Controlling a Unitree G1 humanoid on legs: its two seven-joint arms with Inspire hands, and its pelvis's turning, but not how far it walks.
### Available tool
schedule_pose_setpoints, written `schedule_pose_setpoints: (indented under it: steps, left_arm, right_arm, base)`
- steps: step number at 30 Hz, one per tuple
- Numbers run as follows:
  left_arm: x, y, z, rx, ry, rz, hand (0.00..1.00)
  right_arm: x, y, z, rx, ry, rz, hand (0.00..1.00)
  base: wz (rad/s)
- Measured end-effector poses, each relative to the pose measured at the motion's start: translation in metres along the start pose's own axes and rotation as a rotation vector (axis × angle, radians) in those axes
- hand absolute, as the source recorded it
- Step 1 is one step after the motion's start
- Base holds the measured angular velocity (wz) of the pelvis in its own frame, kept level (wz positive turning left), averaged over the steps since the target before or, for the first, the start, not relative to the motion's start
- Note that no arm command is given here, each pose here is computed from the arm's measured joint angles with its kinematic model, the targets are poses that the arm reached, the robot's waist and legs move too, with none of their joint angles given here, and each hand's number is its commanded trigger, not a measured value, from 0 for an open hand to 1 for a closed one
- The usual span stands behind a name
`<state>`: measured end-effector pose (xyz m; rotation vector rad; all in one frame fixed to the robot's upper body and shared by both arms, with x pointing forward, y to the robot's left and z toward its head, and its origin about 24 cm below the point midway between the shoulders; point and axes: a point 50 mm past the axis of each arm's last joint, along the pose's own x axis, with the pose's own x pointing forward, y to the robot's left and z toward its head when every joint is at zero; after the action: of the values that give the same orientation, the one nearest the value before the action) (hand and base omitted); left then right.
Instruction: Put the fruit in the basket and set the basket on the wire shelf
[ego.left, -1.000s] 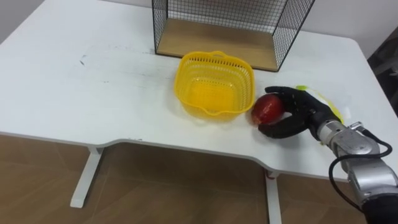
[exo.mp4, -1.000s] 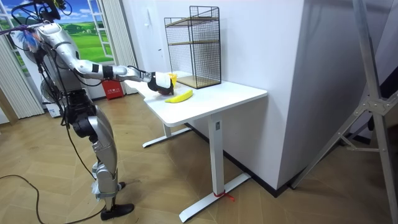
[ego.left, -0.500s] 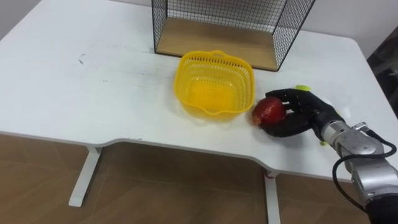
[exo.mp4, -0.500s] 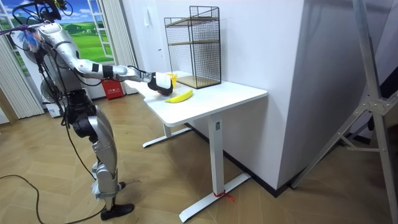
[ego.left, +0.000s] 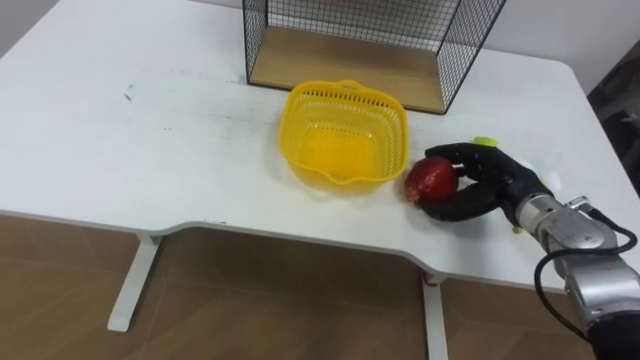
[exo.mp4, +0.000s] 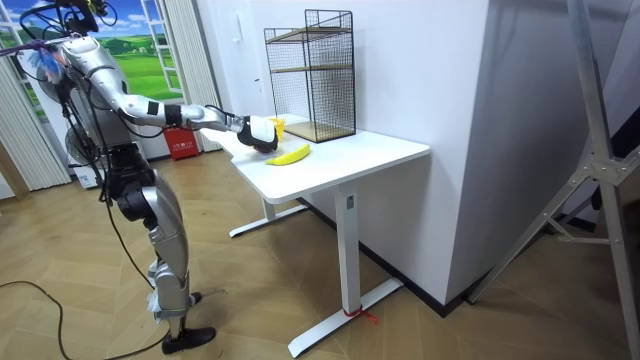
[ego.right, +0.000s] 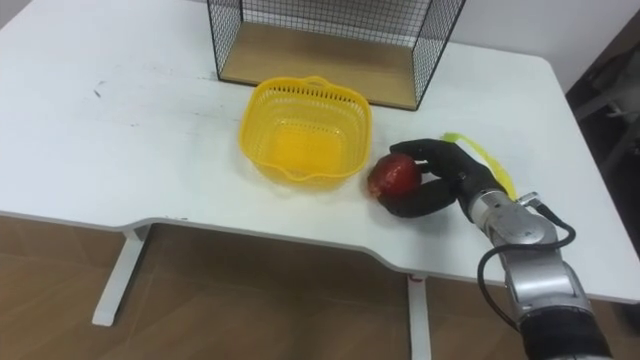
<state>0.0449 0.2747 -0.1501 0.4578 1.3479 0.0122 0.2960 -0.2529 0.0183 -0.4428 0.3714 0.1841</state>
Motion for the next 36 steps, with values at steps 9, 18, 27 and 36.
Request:
schedule_pose_setpoints:
  steps: [9,18,27,36]
  left_arm:
    - [0.0,-0.008,-0.002,-0.013,0.006,-0.01,0.0]
    - [0.0,-0.007,-0.001,-0.014,0.004,0.012,0.0]
    - [0.001,-0.007,0.0,-0.019,0.009,0.026,0.0]
    - [0.0,-0.008,-0.003,-0.018,0.015,0.024,0.0]
  right_arm:
    - [-0.003,-0.011,0.015,0.017,-0.069,-0.072,1.0]
    - [-0.006,-0.02,0.02,0.096,-0.113,-0.149,1.0]
    - [-0.009,-0.023,0.035,0.086,-0.177,-0.183,1.0]
    - [-0.013,-0.025,0.053,0.069,-0.253,-0.236,1.0]
  base:
    - [0.0]
    - [0.0]
    - [-0.02]
    - [-0.02]
